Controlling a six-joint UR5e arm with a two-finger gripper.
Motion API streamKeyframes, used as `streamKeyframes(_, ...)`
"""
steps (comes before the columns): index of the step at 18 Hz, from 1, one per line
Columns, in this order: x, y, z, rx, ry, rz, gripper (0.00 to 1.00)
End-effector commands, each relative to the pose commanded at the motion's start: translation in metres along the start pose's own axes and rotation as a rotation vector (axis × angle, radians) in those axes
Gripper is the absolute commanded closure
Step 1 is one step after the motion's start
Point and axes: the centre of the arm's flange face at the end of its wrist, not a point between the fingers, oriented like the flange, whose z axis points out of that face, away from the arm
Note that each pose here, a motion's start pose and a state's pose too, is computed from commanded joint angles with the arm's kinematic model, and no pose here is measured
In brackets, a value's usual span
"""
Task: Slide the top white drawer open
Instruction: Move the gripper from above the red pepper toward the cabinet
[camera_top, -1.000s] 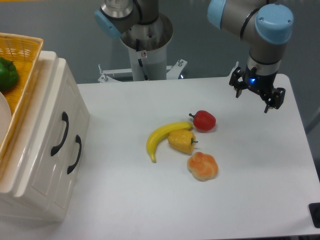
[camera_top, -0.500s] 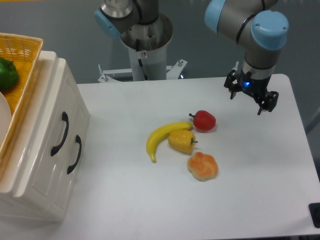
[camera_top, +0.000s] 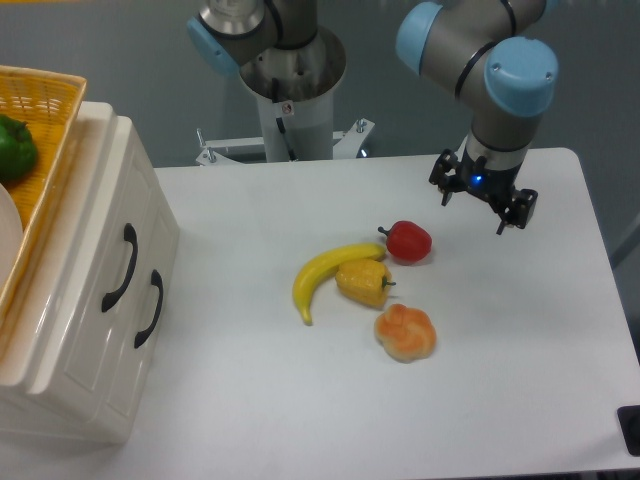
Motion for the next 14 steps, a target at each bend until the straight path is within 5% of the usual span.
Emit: streamKeyframes(14, 0.059, -0.073, -0.003, 0.099, 0.150, -0.339, 0.00)
